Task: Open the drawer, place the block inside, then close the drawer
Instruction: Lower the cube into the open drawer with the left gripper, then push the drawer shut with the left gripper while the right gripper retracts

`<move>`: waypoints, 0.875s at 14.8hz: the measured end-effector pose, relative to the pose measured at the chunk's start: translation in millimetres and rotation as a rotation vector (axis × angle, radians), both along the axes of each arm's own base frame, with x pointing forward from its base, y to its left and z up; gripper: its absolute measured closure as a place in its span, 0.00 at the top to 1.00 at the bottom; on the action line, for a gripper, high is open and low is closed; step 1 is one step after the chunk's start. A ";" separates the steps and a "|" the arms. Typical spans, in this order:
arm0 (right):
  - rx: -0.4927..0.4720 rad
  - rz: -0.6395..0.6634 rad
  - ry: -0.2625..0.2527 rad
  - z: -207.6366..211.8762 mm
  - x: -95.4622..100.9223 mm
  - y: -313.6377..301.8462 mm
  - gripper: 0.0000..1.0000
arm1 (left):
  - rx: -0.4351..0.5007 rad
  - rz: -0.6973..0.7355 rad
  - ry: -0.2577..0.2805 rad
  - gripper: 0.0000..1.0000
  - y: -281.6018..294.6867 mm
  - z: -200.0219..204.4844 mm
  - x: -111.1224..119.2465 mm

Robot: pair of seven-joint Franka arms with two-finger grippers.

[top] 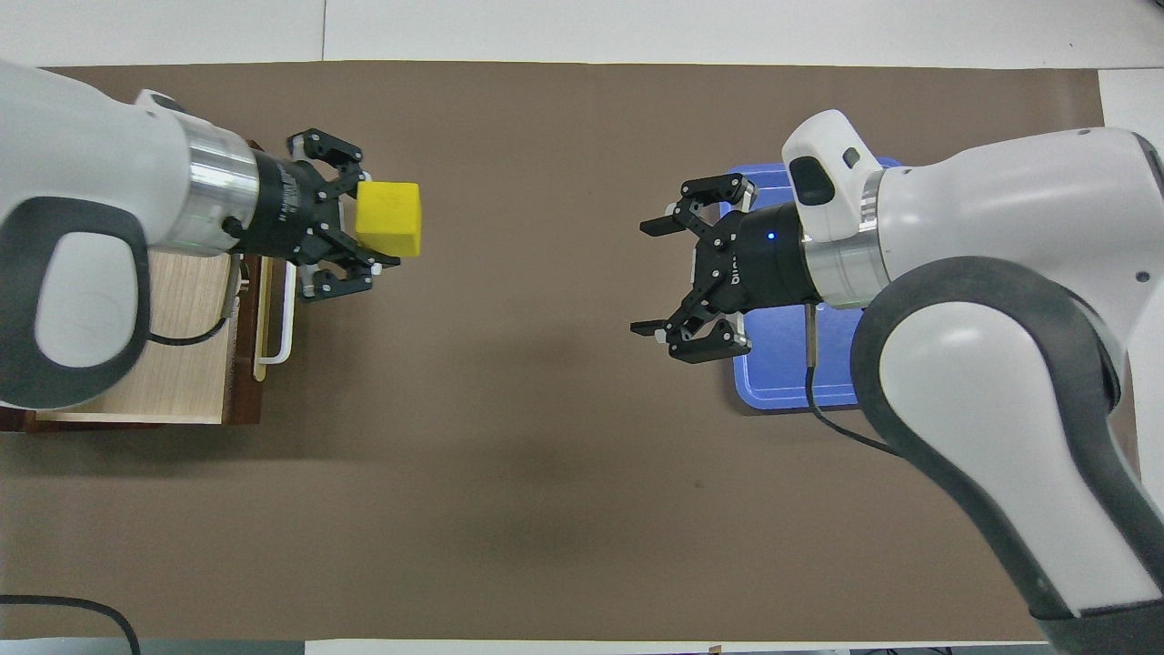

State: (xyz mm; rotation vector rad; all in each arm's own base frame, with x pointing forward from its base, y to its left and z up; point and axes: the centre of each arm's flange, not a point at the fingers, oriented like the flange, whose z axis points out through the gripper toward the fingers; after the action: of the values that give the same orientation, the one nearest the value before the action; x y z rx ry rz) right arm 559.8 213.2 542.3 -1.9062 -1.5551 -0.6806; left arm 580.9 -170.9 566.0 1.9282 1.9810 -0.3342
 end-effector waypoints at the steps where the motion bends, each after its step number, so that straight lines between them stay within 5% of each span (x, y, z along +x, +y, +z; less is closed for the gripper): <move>1: -0.012 -0.006 0.013 -2.1 3.0 -14.1 1.00 | 0.009 0.004 -0.020 0.57 41.1 -0.1 8.9; 5: -0.099 -0.037 0.040 -10.5 13.1 -70.9 1.00 | 0.140 -0.049 -0.067 0.57 169.7 -21.5 15.8; 8: -0.187 -0.074 0.040 -15.3 19.5 -116.6 1.00 | 0.269 -0.110 -0.049 0.57 181.2 -51.1 11.2; 13: -0.336 -0.131 0.040 -19.3 23.2 -172.7 1.00 | 0.304 -0.181 -0.070 0.63 225.3 -66.9 6.6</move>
State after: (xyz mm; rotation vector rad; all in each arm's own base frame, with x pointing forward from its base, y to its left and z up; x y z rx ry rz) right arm 582.9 40.5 523.0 -2.2682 -1.6096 -0.4523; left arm 587.5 54.4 499.0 2.2794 1.9054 -0.0075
